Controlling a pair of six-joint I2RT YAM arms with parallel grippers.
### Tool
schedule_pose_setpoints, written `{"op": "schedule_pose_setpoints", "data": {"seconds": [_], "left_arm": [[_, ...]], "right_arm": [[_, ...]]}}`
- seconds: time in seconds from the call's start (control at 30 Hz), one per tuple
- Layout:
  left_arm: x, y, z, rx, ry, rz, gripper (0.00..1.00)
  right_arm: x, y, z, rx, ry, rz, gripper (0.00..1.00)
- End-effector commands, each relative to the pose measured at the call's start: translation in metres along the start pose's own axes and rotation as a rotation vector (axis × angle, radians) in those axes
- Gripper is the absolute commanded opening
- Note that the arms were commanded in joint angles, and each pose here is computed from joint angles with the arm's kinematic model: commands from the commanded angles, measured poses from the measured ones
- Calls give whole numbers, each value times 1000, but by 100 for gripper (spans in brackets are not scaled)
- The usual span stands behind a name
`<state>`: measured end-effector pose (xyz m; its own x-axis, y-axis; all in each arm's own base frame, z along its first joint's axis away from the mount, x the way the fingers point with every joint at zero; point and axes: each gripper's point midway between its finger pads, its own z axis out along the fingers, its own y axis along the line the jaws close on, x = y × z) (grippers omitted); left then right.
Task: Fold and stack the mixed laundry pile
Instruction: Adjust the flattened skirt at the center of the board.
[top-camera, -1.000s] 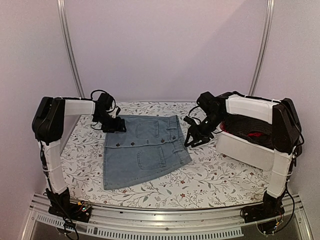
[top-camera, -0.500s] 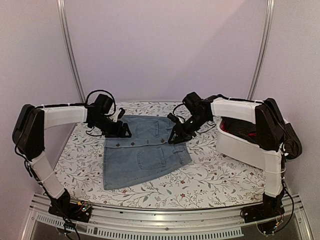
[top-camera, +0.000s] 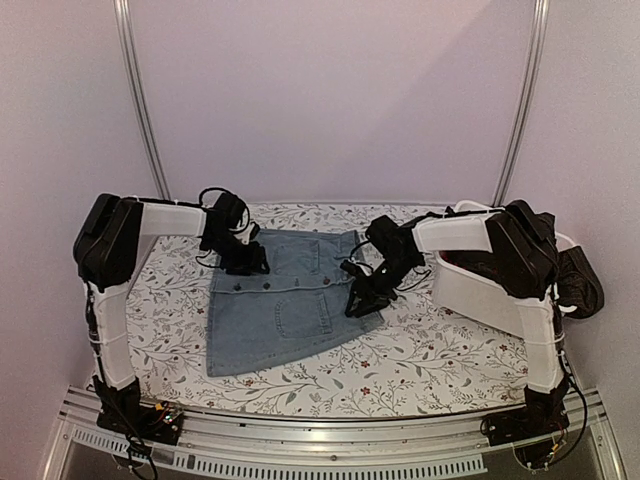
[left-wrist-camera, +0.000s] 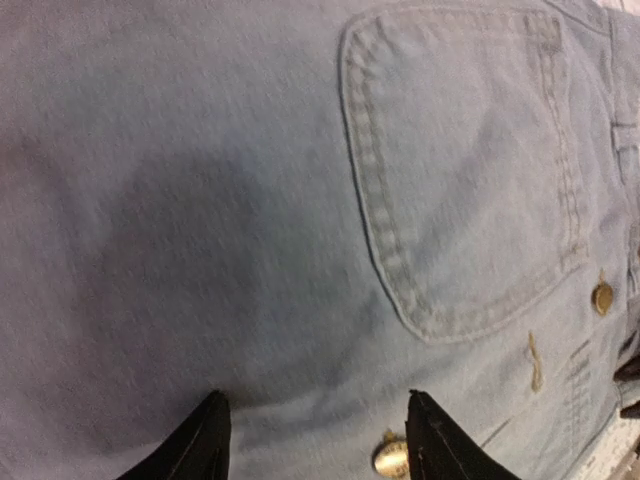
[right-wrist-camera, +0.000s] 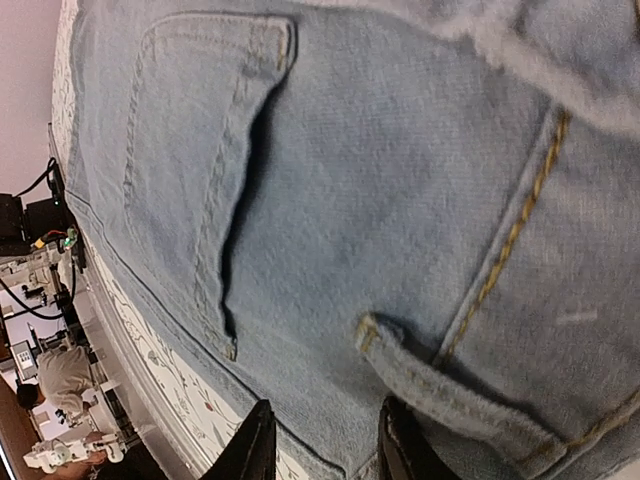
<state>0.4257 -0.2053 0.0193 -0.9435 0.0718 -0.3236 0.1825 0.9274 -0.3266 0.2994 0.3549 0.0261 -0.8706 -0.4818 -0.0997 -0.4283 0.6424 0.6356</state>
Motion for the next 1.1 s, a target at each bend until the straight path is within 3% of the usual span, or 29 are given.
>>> {"op": "schedule_pose_setpoints", "data": {"seconds": [0.0,0.2,0.37,0.53,0.63,0.77,0.9,1.07], "left_arm": [[-31,27,17,-52,-11,-17,60],[-54,3,-29,12,-105,32,66],[-11,-9,-61,66,-106,-4,66],[51,-37,-72,112,-64,-13,66],[88,-49,-64,116,-7,-26,65],[115,-35,-45,72,40,-116,62],[108,-18,-29,0,40,-137,60],[81,8,-9,-36,44,-186,57]], "right_arm": [[-24,-4,-1,-9,-27,10,35],[-32,23,-42,-19,-110,-50,42],[-14,25,-64,27,-145,-65,42],[5,-1,-47,85,-89,-69,37],[12,-11,-35,84,-67,-57,34],[30,-32,-17,114,-16,-17,33],[48,-43,-5,118,33,19,31],[63,-20,5,55,81,8,30]]}}
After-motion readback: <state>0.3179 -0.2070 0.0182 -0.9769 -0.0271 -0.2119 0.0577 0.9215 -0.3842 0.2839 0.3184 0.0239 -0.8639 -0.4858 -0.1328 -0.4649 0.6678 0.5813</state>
